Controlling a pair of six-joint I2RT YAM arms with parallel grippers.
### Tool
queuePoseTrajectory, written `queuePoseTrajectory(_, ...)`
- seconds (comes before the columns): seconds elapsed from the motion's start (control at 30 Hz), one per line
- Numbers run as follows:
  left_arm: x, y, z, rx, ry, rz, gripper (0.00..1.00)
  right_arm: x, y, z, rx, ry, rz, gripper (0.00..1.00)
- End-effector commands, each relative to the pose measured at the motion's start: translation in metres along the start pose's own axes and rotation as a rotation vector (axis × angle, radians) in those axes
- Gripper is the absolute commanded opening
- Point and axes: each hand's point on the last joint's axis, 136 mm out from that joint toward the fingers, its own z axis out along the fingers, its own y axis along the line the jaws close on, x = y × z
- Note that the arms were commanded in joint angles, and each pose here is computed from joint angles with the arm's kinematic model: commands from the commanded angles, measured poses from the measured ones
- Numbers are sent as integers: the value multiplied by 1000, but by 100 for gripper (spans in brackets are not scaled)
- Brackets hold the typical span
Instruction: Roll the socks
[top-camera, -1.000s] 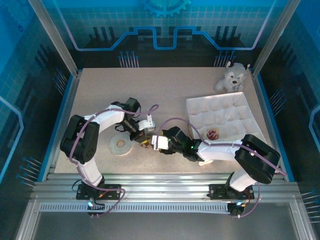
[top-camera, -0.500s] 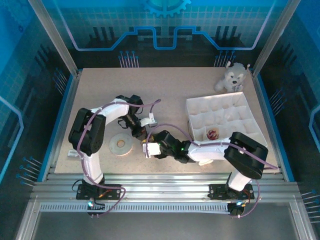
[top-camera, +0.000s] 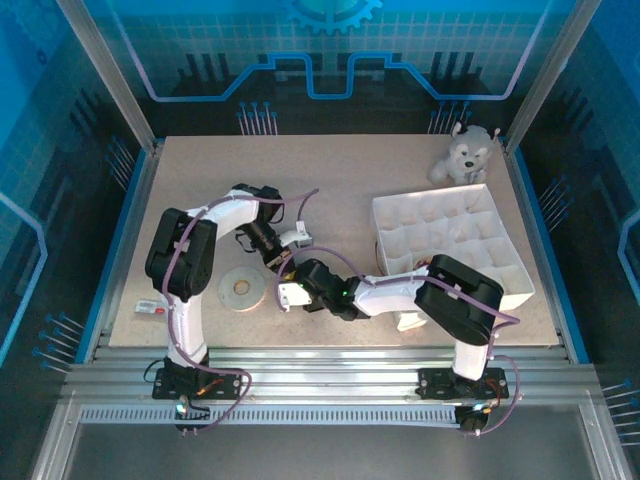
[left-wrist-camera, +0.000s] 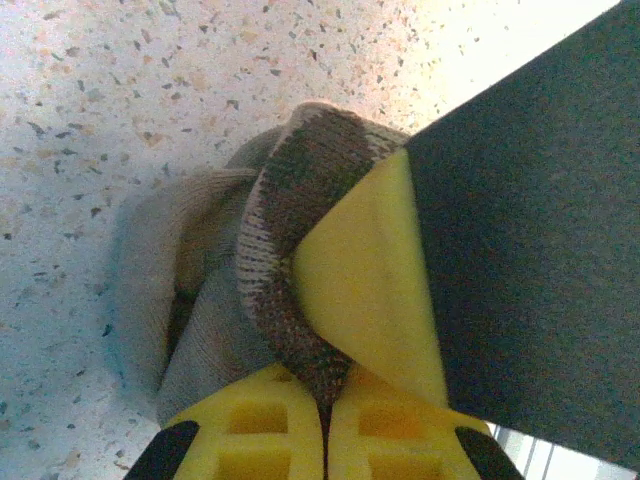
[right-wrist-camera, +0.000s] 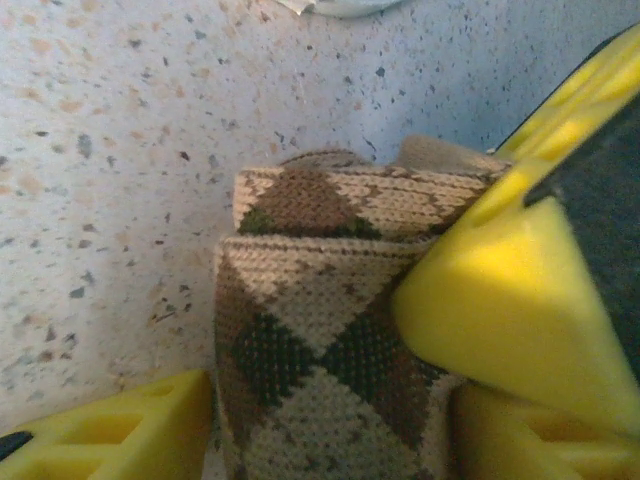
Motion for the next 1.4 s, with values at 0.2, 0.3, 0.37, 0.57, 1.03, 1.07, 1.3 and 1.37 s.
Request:
queuePoseTrajectory(0.2,3,-17,3,121,11,-72,0,22,19,22,-67,137,-10,49)
queuePoseTrajectory(0.3,0,-19,1,131,2,-77,0,27,15,26,-74,170,18,38)
queuePoseTrajectory(0.37,-1,-19,0,129,-1,-82,0,28,11,28,-72,178,49,28)
queuePoseTrajectory(0.57,-13,-20,-14,98,-71,-81,5,21,1,20,-72,128,147,3)
queuePoseTrajectory(1.03,-61,-33,-144,-331,-599,113,99,-7,-56,-62,-365,-378,793,0)
queuePoseTrajectory(1.07,-62,-32,-152,-378,-634,107,99,-7,-61,-66,-375,-401,819,0)
queuePoseTrajectory(1.3,-63,-43,-185,-503,-877,116,99,-8,-94,-85,-399,-510,976,0)
queuePoseTrajectory(1.37,-56,-60,-171,-443,-843,225,99,-7,-103,-90,-395,-538,1004,0)
